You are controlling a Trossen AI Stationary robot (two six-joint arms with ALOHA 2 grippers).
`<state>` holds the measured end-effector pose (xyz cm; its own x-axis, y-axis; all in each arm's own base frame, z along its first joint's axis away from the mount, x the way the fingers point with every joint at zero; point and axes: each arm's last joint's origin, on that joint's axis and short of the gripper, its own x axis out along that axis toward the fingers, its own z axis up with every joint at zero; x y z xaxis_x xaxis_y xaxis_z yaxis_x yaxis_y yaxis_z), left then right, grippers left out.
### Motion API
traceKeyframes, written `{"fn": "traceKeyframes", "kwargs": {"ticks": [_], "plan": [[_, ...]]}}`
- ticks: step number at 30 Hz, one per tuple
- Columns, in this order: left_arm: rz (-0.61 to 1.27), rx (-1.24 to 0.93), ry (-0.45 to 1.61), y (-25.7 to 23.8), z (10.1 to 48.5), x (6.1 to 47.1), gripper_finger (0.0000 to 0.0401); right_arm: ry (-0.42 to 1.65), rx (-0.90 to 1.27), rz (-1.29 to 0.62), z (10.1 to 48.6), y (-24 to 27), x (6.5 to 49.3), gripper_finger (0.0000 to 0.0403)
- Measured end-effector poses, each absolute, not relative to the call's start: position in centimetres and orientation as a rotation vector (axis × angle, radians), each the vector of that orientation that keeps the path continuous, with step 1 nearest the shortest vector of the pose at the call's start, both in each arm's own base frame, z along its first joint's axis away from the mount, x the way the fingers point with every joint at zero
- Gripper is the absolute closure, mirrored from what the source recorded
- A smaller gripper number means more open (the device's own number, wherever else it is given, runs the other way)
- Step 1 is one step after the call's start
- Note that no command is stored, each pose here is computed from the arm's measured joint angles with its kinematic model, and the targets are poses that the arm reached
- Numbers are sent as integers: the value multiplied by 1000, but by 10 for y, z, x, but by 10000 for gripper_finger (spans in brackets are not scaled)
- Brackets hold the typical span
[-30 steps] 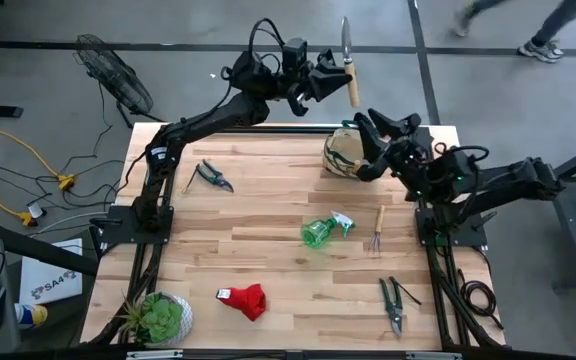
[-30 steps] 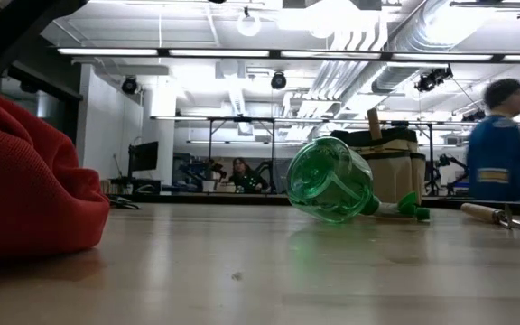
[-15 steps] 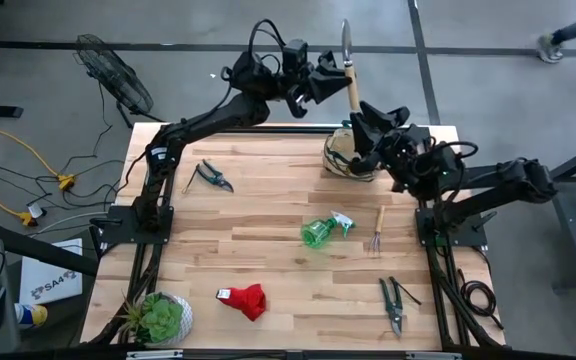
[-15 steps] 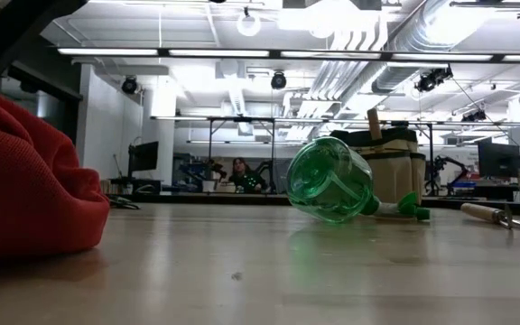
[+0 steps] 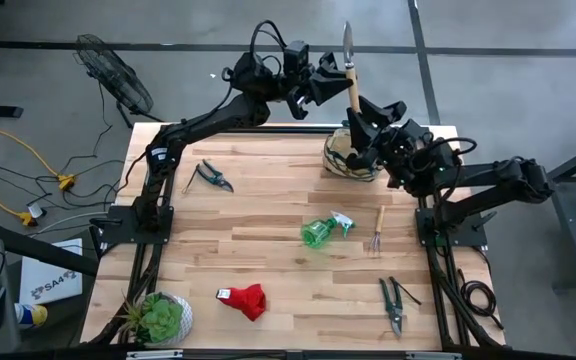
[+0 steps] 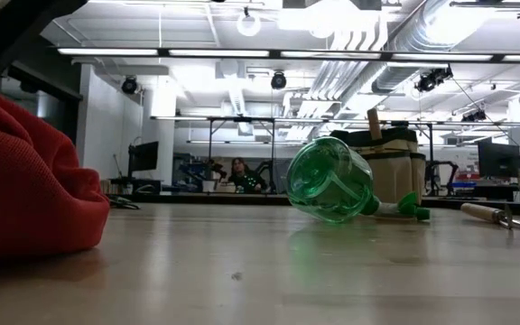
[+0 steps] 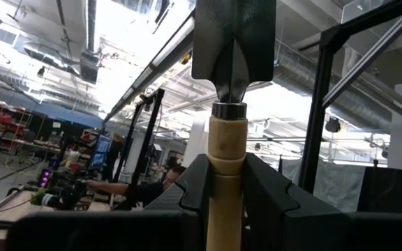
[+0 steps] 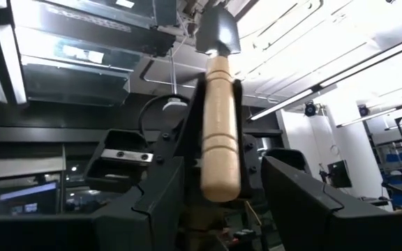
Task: Pick & Place Garden tools in Gardening bag
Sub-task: Put the gardening trowel into the gardening bag
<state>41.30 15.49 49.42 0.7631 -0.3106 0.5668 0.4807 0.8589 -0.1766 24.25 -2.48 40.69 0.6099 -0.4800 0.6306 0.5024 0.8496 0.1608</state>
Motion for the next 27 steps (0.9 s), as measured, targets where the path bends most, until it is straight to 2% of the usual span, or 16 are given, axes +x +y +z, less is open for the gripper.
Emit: {"fn": "traceKeyframes", "kwargs": {"ticks": [14,24,27], "plan": [[-435,-330,-544,155,493,414,347,-718,-24,-583,407,-25,242,227],[-432,-336,-534,155,493,414,347,-708,-33,-573,406,-25,243,327],[-433,-335,-531,156,492,414,347,-707,-33,-573,406,-25,243,344]]}}
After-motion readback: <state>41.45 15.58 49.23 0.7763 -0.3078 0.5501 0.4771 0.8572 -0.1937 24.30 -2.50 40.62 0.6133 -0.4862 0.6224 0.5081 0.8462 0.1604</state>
